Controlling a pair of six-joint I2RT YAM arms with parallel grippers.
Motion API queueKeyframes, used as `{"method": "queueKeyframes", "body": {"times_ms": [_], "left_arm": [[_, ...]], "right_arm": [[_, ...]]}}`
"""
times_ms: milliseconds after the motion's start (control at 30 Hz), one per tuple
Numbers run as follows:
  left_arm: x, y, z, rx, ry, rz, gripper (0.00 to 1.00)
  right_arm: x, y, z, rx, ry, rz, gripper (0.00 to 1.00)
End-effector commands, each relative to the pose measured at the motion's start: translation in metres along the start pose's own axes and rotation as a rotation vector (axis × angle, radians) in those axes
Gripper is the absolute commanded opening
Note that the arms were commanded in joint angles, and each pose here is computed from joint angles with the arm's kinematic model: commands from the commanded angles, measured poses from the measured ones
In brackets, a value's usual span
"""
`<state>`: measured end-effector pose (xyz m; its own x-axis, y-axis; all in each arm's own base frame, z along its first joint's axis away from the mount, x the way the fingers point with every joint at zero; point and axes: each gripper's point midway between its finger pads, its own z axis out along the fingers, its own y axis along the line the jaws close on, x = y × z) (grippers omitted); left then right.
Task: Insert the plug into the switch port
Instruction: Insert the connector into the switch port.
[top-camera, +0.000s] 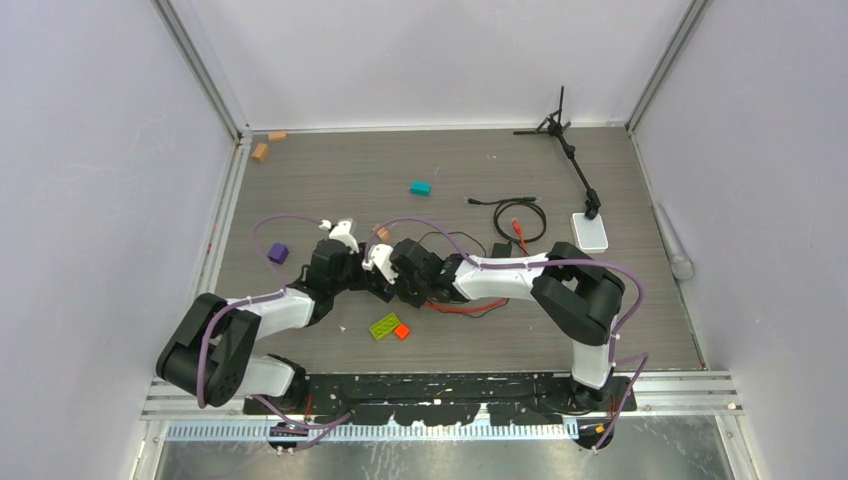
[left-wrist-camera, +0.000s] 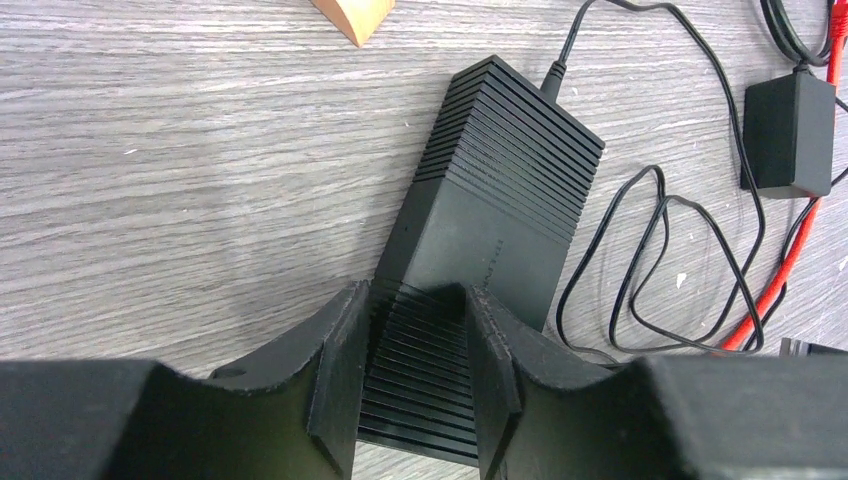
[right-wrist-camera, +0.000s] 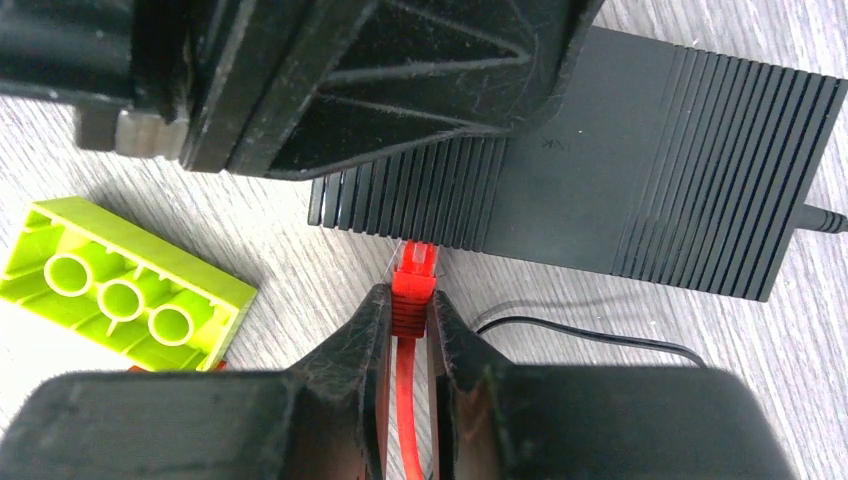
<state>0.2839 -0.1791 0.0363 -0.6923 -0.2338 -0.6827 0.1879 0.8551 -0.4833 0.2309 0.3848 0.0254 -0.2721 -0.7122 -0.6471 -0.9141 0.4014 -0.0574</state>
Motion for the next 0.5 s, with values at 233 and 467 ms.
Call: {"method": "queueKeyframes", "body": {"times_ms": [233,467], "left_arm": [[0.052,-0.018,-0.019,0.088,0.169,-0.039,0.39],[0.043,-0.018,-0.027,0.073,0.138,-0.033,0.39]], "right_arm": [[-0.090,-0.047,-0.006,0.120,-0.321,0.057,0.01],[-0.076,-0.064,0.000,0.158,-0.277,0.083,0.01]]}}
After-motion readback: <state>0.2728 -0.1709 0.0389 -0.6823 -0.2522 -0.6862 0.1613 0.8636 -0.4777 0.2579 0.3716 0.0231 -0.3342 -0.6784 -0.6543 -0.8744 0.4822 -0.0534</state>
